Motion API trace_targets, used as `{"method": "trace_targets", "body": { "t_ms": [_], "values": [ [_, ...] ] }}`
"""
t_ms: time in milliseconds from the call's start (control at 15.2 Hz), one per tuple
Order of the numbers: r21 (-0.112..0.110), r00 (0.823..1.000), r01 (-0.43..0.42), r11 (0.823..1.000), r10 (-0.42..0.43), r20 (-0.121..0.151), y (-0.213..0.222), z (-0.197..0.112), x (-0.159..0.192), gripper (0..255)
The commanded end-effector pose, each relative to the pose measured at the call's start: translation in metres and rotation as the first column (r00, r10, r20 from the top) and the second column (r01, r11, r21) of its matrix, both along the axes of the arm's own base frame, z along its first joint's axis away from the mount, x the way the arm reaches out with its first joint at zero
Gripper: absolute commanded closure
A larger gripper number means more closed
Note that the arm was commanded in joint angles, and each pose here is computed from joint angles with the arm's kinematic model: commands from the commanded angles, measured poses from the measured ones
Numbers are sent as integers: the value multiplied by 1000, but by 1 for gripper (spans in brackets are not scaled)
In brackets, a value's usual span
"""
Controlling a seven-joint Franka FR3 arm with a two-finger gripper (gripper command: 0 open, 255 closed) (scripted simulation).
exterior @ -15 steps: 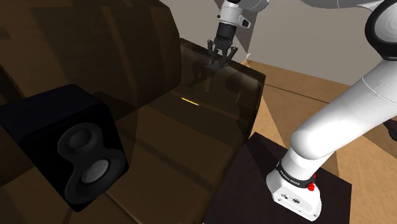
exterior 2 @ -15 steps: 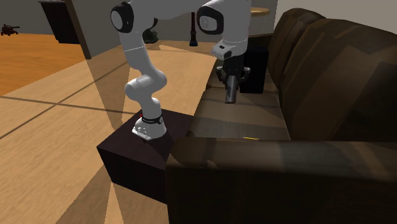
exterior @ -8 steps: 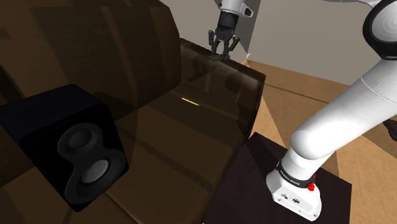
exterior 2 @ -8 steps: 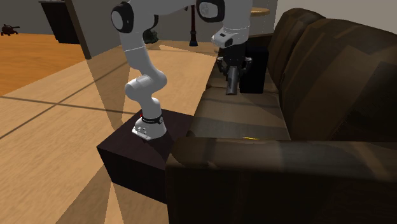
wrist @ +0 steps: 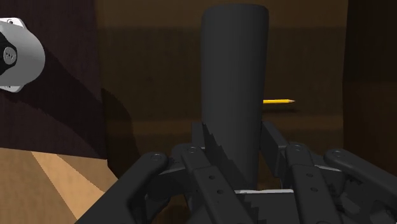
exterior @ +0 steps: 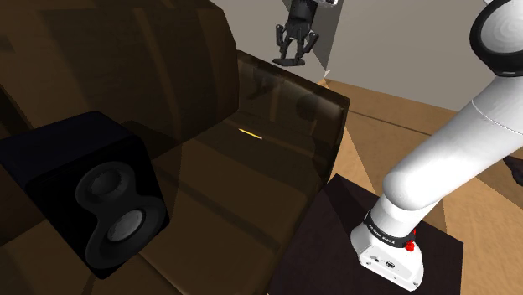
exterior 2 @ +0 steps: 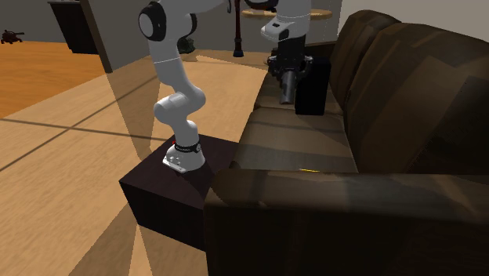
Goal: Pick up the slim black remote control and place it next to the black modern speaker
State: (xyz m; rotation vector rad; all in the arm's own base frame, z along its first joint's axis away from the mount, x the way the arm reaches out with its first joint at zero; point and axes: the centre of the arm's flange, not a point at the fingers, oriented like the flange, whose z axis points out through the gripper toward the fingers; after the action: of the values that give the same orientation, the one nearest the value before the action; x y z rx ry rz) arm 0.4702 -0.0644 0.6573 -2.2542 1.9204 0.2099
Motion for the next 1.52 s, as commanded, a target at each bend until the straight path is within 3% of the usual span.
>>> {"method": "trace_targets", "body": {
  "t_ms": [0,198,1452],
  "values": [
    [0,1000,0,1000,0,0,0,10,-1,255],
    [0,1000,0,1000,0,0,0,22,-1,255],
    [0,1000,0,1000,0,0,250,23,-14,255]
  ]
}}
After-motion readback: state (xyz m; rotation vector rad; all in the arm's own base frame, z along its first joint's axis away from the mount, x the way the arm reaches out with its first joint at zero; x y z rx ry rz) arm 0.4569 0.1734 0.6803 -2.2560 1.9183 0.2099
